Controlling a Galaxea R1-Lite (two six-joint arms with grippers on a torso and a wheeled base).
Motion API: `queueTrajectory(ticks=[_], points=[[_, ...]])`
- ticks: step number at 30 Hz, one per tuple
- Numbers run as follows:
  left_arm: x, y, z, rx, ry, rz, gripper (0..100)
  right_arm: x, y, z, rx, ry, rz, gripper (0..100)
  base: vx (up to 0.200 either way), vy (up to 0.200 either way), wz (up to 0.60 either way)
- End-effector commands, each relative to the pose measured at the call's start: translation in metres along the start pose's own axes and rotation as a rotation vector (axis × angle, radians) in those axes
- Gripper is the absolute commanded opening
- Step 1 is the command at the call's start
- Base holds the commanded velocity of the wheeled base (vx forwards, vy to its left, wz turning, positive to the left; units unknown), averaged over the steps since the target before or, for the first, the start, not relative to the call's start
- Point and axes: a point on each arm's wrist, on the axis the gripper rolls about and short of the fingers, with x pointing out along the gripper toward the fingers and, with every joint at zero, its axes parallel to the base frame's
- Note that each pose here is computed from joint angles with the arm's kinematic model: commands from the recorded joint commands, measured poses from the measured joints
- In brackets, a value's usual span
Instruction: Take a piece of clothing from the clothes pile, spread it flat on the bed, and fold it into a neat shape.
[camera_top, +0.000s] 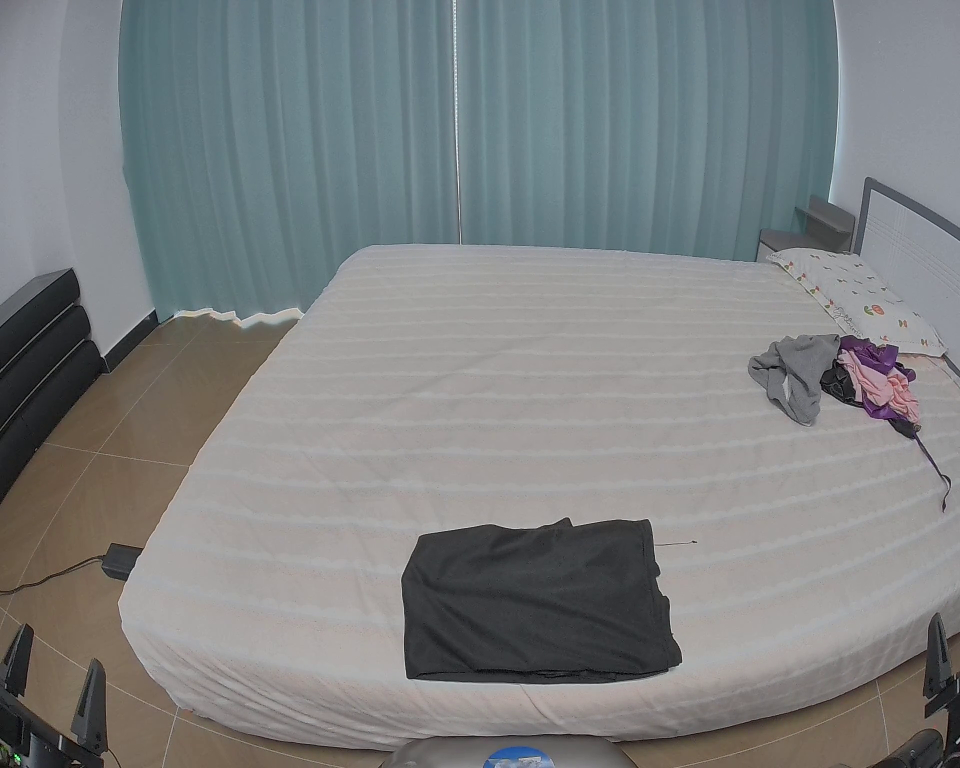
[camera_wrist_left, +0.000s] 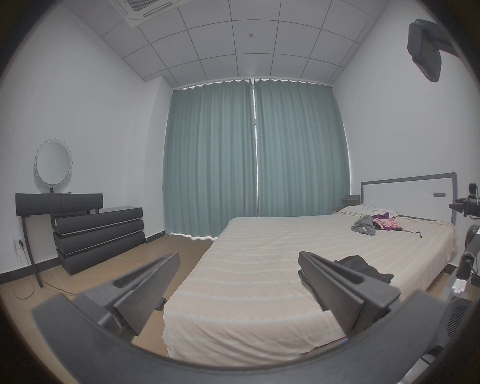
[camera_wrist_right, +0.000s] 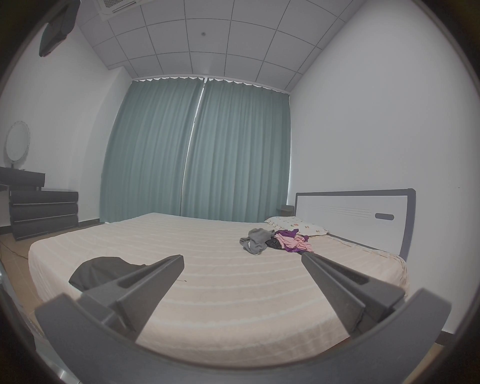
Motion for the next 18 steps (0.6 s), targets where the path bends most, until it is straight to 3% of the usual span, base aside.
queueTrajectory(ticks=[1, 2, 6, 8, 13, 16, 18], points=[[0.0008, -0.0002, -0.0051, 0.001, 0.015, -0.003, 100, 0.0001, 0.0017, -0.0049, -0.002, 0.000, 0.046, 100, 0.000, 0.000, 0.00], [0.0008, -0.0002, -0.0053, -0.006, 0.017, -0.003, 100, 0.0000, 0.0029, -0.0049, 0.003, -0.005, 0.101, 100, 0.000, 0.000, 0.00], [0.0006, -0.0003, -0.0075, -0.029, 0.036, -0.009, 100, -0.0002, 0.0046, -0.0047, -0.005, -0.015, 0.176, 100, 0.000, 0.000, 0.00], [0.0004, -0.0008, -0.0113, -0.020, 0.078, -0.030, 100, -0.0002, 0.0045, -0.0046, -0.043, -0.020, 0.174, 100, 0.000, 0.000, 0.00], [0.0006, -0.0016, -0.0104, 0.000, 0.067, -0.068, 100, -0.0003, 0.0047, -0.0053, -0.047, -0.013, 0.179, 100, 0.000, 0.000, 0.00], [0.0005, -0.0014, -0.0109, -0.001, 0.071, -0.062, 100, -0.0003, 0.0056, -0.0081, 0.089, 0.027, 0.200, 100, 0.000, 0.000, 0.00], [0.0007, -0.0015, -0.0109, 0.003, 0.073, -0.062, 100, -0.0015, 0.0061, -0.0132, 0.109, 0.102, 0.211, 100, 0.000, 0.000, 0.00]])
